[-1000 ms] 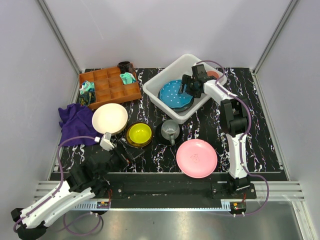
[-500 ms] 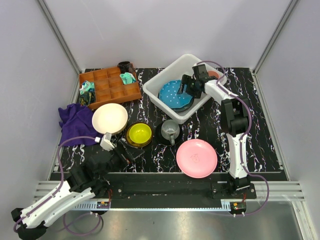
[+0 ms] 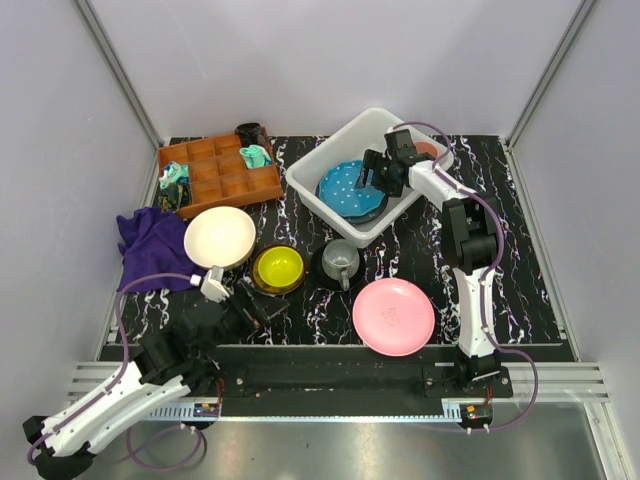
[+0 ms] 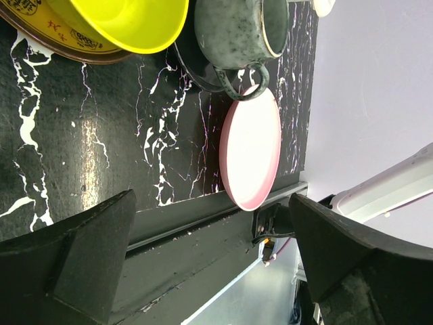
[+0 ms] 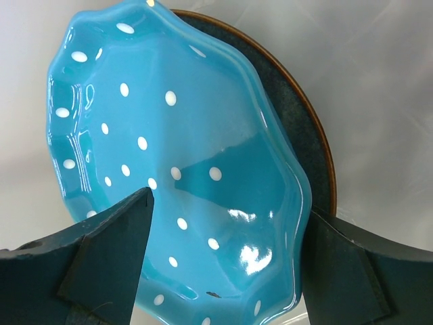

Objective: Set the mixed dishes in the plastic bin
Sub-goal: Place the plate in the plastic bin.

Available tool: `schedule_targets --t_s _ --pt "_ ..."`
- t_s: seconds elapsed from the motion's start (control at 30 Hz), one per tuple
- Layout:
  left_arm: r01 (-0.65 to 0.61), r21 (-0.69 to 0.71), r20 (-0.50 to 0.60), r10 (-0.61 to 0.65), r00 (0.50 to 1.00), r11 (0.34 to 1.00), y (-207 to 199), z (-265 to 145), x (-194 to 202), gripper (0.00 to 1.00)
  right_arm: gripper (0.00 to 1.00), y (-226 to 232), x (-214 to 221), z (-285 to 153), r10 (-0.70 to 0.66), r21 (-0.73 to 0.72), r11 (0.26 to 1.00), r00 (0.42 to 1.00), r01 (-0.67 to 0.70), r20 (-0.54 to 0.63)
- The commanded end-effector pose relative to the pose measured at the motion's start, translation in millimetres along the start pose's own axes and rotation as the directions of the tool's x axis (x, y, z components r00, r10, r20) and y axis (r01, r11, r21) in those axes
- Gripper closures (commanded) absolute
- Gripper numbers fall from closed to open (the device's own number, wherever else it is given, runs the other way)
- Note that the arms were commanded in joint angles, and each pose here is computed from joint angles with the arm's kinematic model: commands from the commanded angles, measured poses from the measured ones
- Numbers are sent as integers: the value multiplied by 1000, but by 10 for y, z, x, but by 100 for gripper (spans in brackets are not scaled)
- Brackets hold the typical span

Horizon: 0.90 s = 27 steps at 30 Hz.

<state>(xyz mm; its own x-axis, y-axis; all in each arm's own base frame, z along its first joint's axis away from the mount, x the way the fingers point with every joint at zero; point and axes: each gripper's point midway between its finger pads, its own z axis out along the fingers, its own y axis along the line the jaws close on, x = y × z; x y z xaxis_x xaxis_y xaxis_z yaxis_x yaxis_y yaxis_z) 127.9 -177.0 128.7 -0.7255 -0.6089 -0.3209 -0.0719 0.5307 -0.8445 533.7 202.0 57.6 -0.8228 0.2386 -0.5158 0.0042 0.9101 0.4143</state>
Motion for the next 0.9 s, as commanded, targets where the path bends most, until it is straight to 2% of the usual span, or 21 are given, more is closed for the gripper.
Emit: schedule_targets --t_s 0.0,0.33,0.87 --pt "12 43 18 -13 1000 999 -103 -17 -41 1 12 17 -200 -261 -26 37 999 997 24 67" --pt "11 38 15 -11 1000 999 -86 -10 -32 1 12 -7 -245 -333 -44 61 997 996 39 82" --pt "13 40 14 -13 1000 999 -83 -8 -28 1 11 108 -154 -280 -75 32 997 996 74 40"
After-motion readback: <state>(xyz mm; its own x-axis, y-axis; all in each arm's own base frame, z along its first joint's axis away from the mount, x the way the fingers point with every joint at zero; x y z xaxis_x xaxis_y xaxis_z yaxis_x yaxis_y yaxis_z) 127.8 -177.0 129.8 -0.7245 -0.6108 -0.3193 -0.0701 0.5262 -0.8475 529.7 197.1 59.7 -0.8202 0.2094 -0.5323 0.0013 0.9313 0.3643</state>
